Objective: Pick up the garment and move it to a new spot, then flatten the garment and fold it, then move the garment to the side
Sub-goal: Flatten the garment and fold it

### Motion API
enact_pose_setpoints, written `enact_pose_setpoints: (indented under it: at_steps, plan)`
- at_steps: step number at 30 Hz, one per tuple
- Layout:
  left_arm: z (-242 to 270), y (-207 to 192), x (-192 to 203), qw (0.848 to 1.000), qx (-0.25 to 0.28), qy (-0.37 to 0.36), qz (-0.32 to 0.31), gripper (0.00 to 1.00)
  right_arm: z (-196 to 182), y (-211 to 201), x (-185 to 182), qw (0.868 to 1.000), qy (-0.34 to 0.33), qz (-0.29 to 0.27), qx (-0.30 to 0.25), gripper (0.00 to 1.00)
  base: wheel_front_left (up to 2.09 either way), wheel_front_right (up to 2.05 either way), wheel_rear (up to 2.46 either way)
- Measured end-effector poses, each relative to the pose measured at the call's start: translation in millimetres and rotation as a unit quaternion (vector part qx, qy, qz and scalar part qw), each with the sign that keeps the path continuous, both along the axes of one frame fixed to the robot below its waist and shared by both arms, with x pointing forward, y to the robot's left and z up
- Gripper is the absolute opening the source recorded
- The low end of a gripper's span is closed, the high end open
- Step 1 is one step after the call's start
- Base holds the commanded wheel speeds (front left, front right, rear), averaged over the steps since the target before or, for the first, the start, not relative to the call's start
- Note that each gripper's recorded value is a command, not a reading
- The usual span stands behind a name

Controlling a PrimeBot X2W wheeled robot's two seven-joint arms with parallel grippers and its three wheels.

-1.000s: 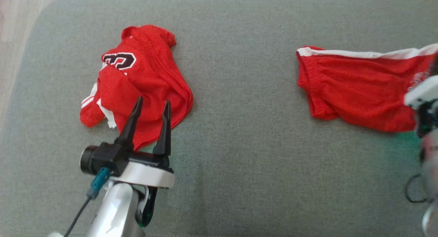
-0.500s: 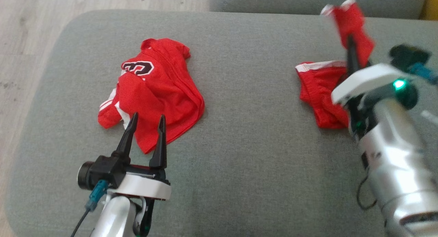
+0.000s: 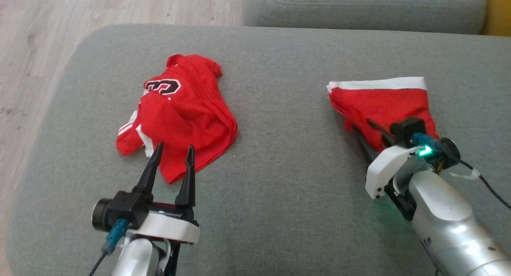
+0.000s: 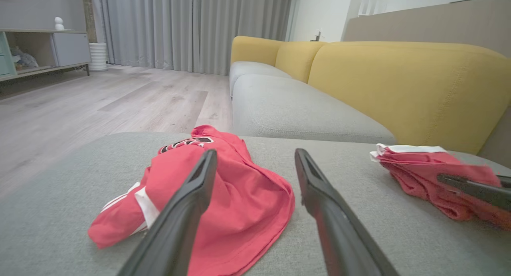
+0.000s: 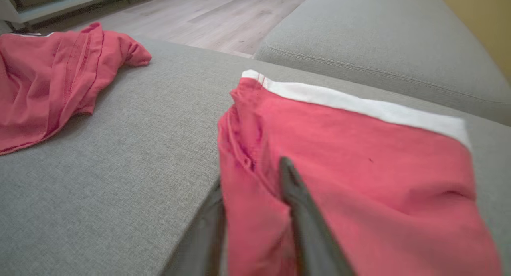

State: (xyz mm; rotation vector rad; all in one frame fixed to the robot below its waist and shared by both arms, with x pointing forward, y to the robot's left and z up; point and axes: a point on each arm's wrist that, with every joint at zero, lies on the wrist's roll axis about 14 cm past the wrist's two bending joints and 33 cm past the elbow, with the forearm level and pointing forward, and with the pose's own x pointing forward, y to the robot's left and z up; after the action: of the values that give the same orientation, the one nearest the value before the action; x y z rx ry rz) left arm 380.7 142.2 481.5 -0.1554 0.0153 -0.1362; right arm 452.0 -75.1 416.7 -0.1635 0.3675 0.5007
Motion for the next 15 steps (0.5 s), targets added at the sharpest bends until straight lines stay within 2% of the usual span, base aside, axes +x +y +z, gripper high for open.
enact_pose_setpoints:
  at_steps: [8,15]
  plan:
    - [6.5,-19.1,5.7,1.0,-0.003,-0.01,-0.028,1.0,26.2,-33.7,5.4,0.995,-0.054,-0.066,0.042,1.0,0.0,0.0,0.0]
    - [16.4,-39.8,11.4,0.998,-0.006,-0.025,-0.055,1.0,46.2,-70.5,-16.7,0.977,-0.103,-0.157,0.104,1.0,0.0,0.0,0.0]
